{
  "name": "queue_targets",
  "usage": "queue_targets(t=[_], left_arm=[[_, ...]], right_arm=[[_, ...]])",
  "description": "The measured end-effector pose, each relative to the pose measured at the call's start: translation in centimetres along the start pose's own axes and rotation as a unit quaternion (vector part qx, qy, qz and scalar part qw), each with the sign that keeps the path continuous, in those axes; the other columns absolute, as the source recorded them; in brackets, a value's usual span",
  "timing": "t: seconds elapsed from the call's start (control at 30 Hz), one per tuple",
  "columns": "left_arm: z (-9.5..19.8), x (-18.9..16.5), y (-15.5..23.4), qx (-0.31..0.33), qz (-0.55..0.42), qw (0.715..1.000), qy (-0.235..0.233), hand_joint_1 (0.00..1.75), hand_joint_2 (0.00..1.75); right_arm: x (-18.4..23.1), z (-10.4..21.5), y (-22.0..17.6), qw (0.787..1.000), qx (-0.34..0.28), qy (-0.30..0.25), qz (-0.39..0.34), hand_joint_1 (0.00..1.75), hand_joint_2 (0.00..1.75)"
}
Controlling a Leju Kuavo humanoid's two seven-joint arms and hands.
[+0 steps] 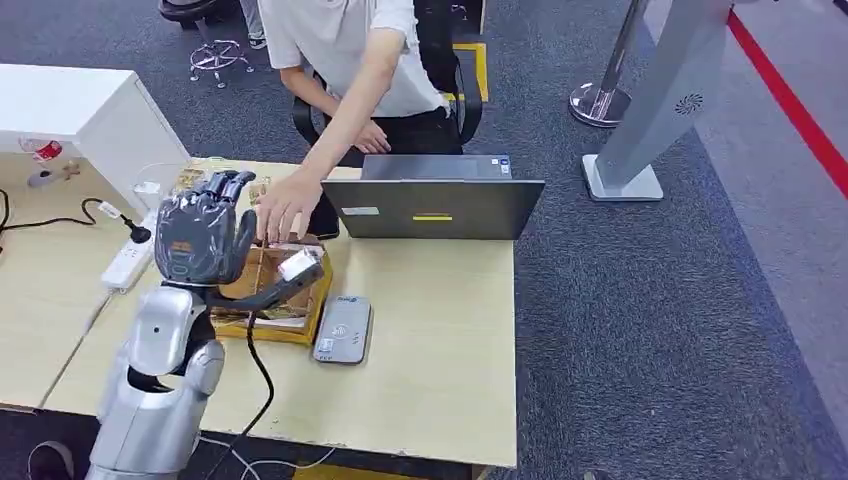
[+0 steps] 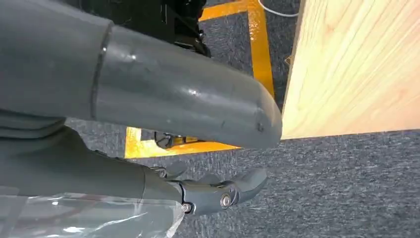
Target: Pass the card to the sensor for recognition and then transmit it.
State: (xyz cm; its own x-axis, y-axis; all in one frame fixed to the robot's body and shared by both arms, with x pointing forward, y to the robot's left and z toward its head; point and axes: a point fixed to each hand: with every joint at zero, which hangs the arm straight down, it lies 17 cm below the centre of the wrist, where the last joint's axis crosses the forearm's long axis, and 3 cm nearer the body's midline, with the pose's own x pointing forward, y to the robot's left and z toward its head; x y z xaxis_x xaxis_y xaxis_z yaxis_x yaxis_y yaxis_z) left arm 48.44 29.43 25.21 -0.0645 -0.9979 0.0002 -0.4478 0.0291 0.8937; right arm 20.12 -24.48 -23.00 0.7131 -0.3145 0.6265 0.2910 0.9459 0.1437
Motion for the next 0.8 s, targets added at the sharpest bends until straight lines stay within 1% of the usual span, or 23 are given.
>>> queue_targets(t=[0.13, 0.37, 0.43, 0.63, 0.8], left_arm=[[2.5, 1.0, -1.0, -0.013, 0.002, 1.000, -0.017, 0.00, 1.75], [7.1, 5.1, -1.6, -0.040, 0.021, 0.998, -0.053, 0.00, 1.75], [8.0, 6.2, -1.5, -0.044, 0.026, 0.997, -0.065, 0.00, 1.75], [9.5, 8.3, -1.3, -0.049, 0.046, 0.994, -0.091, 0.00, 1.75], [10.0, 8.5, -2.3, -0.078, 0.056, 0.991, -0.092, 0.00, 1.75]], right_arm=[[-0.3, 0.2, -0.5, 1.000, -0.010, -0.002, -0.015, 0.00, 0.00], [-1.1, 0.7, -1.8, 0.999, -0.030, -0.005, -0.042, 0.00, 0.00], [-1.1, 0.8, -2.0, 0.998, -0.034, -0.006, -0.047, 0.00, 0.00], [-1.2, 0.9, -2.5, 0.997, -0.043, -0.007, -0.060, 0.00, 0.00], [-1.2, 0.9, -2.9, 0.996, -0.051, -0.008, -0.069, 0.00, 0.00]])
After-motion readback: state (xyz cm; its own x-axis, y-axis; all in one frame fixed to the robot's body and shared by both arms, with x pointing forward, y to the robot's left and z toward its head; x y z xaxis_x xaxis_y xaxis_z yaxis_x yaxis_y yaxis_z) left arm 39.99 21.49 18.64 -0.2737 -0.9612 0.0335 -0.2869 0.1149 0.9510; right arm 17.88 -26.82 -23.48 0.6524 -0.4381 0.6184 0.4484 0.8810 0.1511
